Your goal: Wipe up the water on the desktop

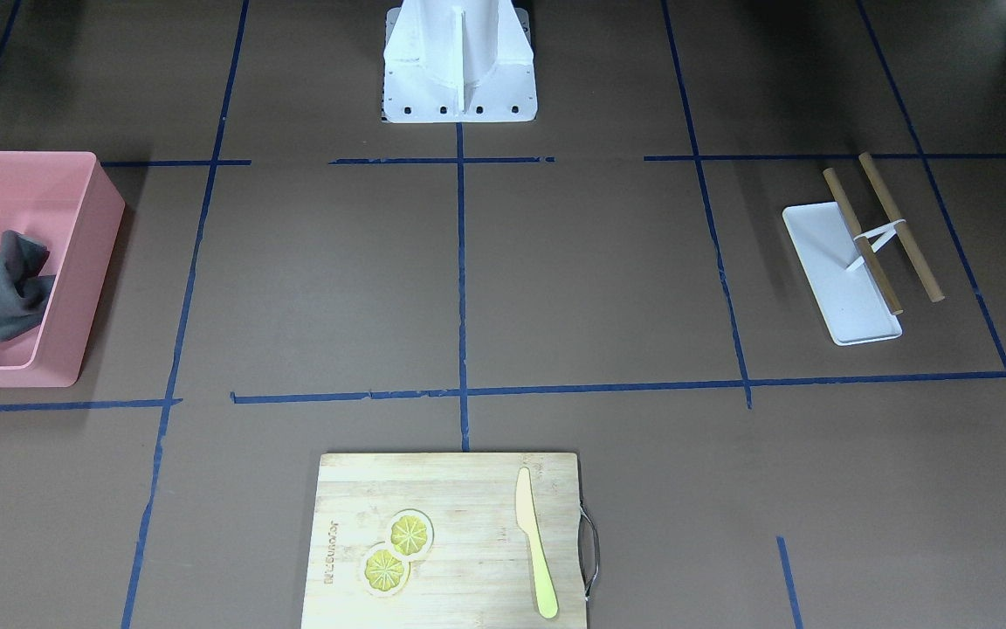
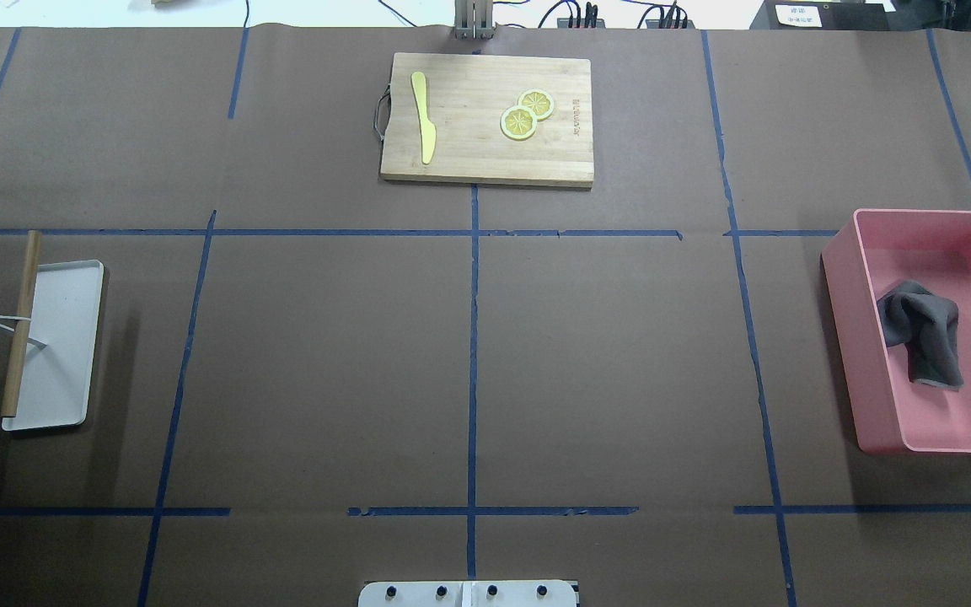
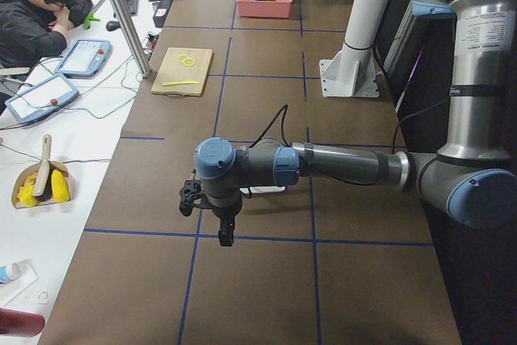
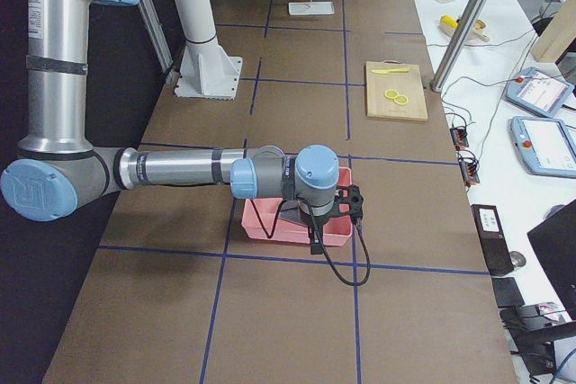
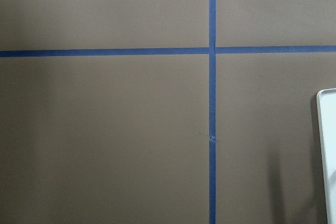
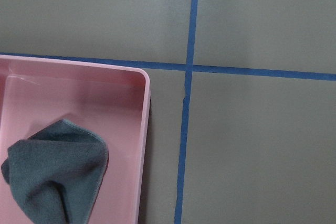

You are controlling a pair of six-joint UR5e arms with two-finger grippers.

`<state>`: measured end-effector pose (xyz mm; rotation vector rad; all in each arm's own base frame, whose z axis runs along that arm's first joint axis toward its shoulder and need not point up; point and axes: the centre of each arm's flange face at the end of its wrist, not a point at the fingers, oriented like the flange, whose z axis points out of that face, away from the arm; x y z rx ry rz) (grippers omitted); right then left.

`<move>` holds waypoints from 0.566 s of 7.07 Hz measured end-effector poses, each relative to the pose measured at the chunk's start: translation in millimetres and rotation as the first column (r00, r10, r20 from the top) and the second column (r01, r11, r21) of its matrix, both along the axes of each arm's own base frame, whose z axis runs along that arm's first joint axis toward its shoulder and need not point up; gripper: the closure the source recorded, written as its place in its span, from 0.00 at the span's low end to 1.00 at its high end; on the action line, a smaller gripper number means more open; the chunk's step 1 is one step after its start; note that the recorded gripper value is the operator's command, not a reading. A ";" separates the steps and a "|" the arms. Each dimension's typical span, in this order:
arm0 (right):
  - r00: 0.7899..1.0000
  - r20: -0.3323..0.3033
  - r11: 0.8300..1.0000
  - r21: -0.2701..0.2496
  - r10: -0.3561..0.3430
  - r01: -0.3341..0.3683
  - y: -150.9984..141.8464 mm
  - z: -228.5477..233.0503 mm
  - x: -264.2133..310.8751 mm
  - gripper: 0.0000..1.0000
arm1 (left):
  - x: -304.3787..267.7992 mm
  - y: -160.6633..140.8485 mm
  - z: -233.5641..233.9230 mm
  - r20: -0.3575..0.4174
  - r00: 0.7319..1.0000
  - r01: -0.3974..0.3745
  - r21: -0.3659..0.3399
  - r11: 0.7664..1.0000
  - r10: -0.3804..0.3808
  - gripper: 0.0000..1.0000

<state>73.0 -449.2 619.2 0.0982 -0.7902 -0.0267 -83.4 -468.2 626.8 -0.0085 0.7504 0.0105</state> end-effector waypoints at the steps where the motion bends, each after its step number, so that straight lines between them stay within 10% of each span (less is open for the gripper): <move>1: 1.000 0.004 1.000 -0.001 0.020 -0.020 2.7 4.3 7.4 0.00 | -0.2 -0.1 0.3 0.000 1.000 0.001 -0.001 1.000 -0.001 0.00; 4: 0.999 0.026 0.997 -0.064 0.032 -0.031 9.5 36.6 10.5 0.00 | -0.3 0.0 1.3 -0.001 1.000 0.001 -0.004 1.000 -0.001 0.00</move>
